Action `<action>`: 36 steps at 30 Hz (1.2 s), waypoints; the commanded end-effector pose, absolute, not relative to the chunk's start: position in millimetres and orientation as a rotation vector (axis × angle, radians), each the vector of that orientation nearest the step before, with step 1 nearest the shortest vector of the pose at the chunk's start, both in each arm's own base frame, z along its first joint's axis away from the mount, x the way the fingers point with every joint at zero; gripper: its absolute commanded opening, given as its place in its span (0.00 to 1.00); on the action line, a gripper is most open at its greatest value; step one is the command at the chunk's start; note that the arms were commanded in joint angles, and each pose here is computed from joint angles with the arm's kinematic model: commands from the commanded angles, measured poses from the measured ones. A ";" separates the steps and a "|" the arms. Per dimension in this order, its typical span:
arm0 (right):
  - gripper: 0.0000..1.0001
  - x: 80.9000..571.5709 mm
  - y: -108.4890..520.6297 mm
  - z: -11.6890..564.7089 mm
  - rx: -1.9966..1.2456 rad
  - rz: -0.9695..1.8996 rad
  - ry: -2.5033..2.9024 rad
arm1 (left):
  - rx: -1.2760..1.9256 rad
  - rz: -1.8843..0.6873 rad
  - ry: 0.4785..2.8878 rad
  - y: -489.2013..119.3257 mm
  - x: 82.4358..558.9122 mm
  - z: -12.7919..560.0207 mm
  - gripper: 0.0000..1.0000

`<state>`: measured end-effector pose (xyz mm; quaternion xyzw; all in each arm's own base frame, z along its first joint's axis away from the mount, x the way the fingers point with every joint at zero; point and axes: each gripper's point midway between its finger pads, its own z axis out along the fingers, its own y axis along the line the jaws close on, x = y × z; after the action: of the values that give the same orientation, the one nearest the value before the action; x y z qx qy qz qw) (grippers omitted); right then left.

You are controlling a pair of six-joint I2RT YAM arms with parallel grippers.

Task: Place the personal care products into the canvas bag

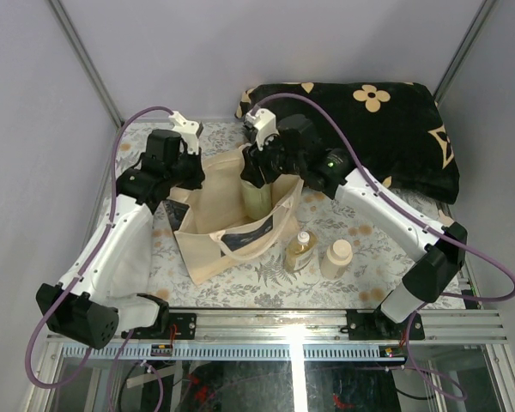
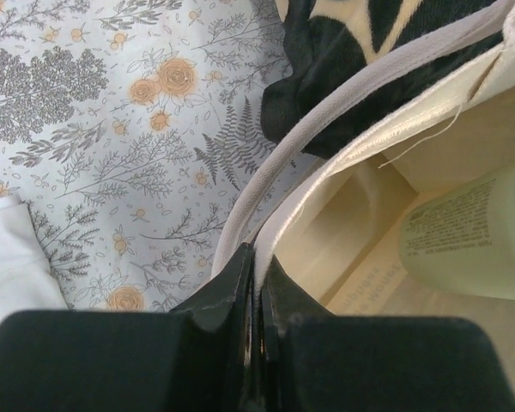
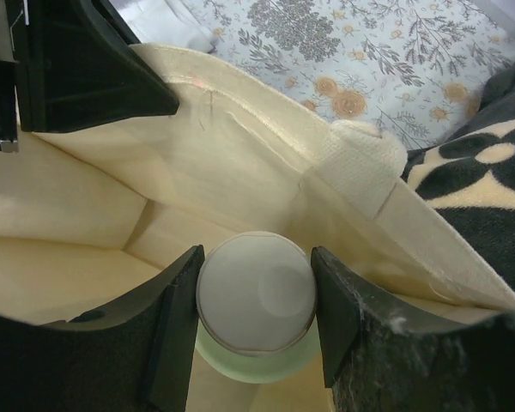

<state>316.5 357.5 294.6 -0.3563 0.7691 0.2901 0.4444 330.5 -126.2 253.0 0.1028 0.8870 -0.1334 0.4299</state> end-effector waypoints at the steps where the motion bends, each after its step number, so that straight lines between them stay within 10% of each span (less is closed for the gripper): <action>1: 0.00 321.1 365.4 342.6 -0.881 0.650 1.727 | 0.260 -0.292 2.203 -120.1 329.3 249.0 0.00; 29: 0.01 363.6 337.6 202.7 -0.834 0.252 1.987 | 0.272 -0.250 2.227 -115.5 333.9 230.7 0.00; 36: 0.53 356.8 322.7 200.0 -0.837 0.201 2.031 | 0.270 -0.253 2.234 -115.0 332.4 227.9 0.00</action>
<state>336.2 331.9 153.7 -0.3687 0.8402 0.1084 0.3827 330.2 -117.0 230.9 0.1023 0.8954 -0.1066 0.4201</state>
